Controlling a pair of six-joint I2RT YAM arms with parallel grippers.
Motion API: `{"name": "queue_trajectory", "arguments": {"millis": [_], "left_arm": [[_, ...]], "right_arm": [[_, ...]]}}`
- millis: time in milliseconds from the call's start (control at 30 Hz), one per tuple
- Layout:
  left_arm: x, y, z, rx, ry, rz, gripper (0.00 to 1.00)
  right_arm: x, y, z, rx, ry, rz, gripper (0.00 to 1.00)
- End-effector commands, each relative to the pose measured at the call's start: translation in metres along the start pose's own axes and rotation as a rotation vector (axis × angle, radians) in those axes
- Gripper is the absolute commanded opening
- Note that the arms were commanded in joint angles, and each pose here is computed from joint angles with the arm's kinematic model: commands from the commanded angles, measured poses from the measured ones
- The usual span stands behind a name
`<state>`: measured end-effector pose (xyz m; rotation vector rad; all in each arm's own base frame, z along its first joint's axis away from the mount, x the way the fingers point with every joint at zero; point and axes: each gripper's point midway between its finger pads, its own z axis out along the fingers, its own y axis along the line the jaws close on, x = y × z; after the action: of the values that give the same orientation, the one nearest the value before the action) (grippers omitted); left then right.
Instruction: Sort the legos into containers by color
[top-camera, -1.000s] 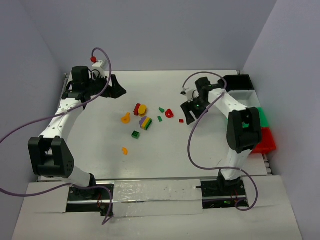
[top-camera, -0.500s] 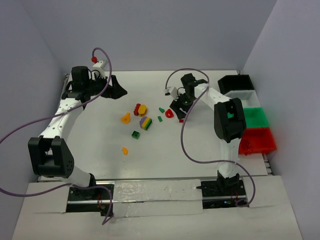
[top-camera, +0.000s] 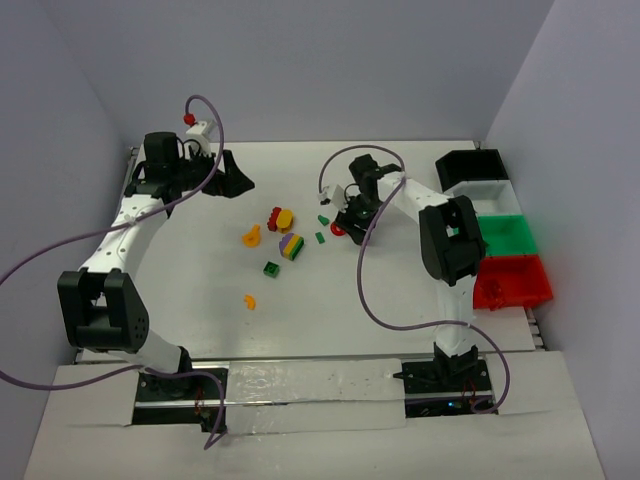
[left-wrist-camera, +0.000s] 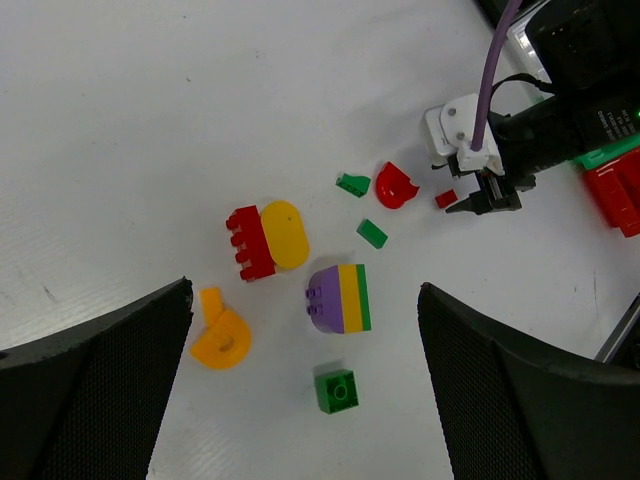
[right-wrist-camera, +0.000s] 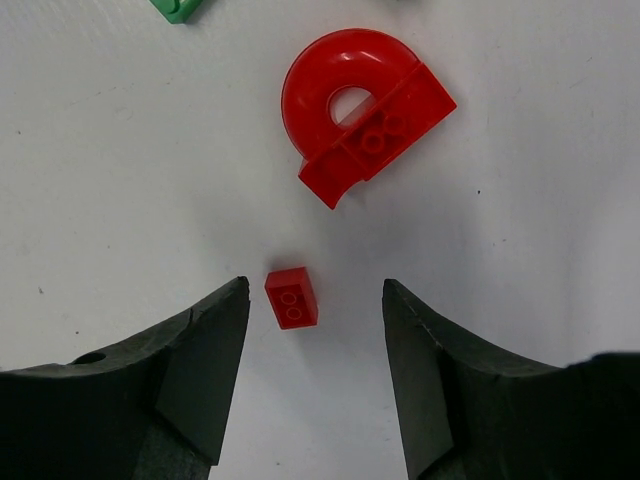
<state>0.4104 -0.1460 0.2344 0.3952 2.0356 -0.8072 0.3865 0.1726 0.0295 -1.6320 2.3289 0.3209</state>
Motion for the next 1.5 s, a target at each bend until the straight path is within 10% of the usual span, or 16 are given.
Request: {"name": "queue_trajectory", "arguments": {"millis": [0, 867, 1233, 1467], "left_arm": [[-0.025, -0.004, -0.005, 0.013, -0.046, 0.051, 0.99], [-0.03, 0.0, -0.002, 0.007, -0.044, 0.044, 0.99], [-0.038, -0.007, -0.006, 0.022, -0.07, 0.058, 0.99], [-0.037, -0.01, -0.008, 0.031, -0.078, 0.062, 0.99]], "right_arm": [[0.007, 0.002, 0.009, -0.016, 0.046, -0.017, 0.59], [0.028, 0.016, 0.009, 0.009, 0.162, -0.014, 0.29], [0.0, 0.025, -0.091, 0.106, -0.035, 0.15, 0.18], [0.106, 0.013, -0.163, 0.286, -0.003, 0.412, 0.17]]}}
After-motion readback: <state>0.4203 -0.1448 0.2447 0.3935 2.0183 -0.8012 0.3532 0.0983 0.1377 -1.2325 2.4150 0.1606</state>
